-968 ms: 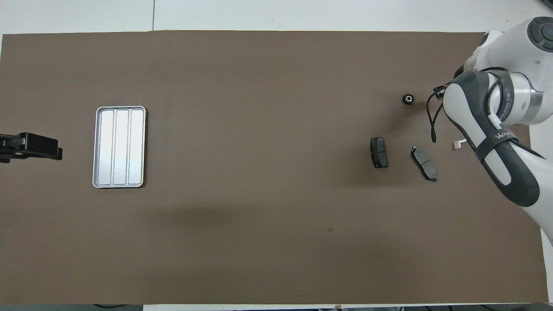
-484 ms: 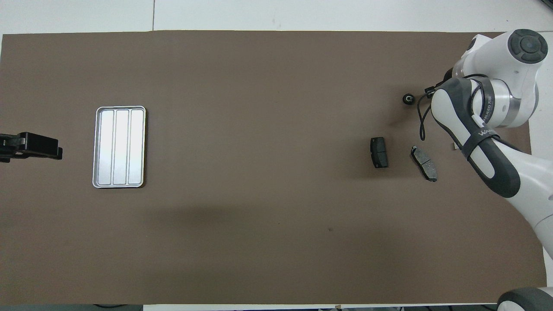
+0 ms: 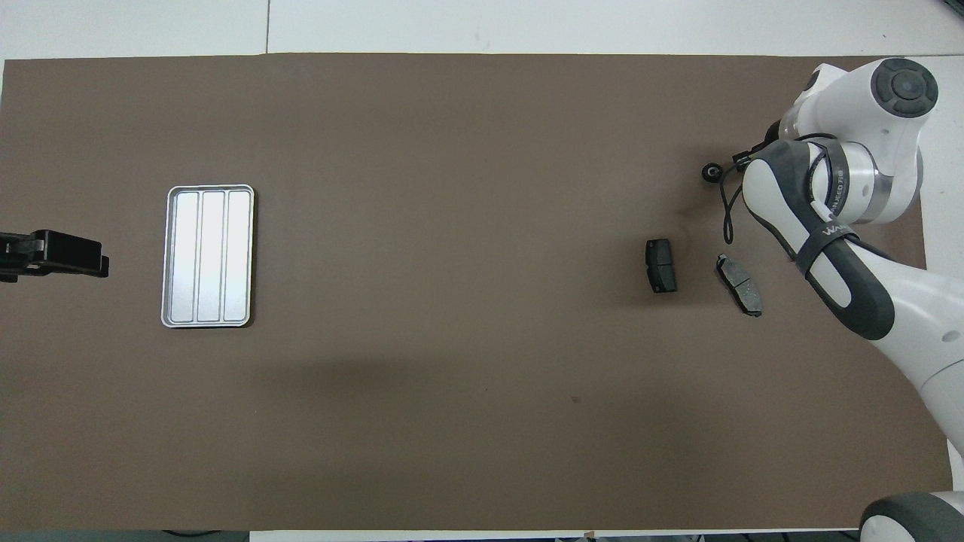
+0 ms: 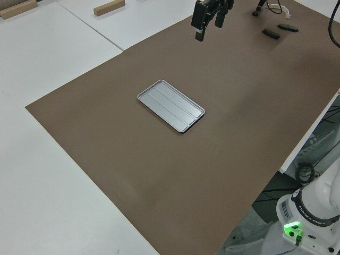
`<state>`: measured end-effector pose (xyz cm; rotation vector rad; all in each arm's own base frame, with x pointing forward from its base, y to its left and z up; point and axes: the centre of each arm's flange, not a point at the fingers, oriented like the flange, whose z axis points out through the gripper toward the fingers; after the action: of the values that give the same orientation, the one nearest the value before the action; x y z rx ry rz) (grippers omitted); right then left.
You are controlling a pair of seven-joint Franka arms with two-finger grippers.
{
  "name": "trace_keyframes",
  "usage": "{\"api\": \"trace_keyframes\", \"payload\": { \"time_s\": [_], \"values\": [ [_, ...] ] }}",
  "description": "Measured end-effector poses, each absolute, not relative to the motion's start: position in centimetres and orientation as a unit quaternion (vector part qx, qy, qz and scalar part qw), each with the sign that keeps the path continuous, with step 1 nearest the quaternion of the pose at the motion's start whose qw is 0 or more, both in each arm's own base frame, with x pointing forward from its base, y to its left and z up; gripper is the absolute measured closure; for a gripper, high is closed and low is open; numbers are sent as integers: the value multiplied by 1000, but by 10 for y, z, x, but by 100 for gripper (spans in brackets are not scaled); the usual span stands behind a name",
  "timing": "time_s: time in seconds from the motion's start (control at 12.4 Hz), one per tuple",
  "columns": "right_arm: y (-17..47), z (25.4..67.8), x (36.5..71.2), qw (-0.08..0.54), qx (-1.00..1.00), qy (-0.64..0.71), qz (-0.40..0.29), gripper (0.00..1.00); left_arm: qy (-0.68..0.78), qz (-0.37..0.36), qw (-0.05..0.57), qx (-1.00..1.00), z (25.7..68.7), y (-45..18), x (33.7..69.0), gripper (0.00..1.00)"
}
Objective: Place bearing gear from tray to pile
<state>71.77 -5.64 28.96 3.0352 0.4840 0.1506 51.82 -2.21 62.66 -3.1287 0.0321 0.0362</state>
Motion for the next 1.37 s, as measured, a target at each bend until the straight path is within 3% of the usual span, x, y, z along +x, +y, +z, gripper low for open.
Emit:
{"api": "trace_keyframes", "payload": {
  "time_s": [0.32,0.65,0.81,1.37],
  "values": [
    [-54,290,718,32,986,159,50,65,11,9,6,-1000,627,-23,519,0],
    [-41,301,720,30,985,162,53,16,11,5,6,-1000,627,-23,520,0],
    [-34,318,719,31,985,163,54,0,11,4,6,-1000,626,-23,520,0],
    [-38,342,717,34,985,159,60,0,17,-5,6,-1000,625,-29,522,0]
  ]
}}
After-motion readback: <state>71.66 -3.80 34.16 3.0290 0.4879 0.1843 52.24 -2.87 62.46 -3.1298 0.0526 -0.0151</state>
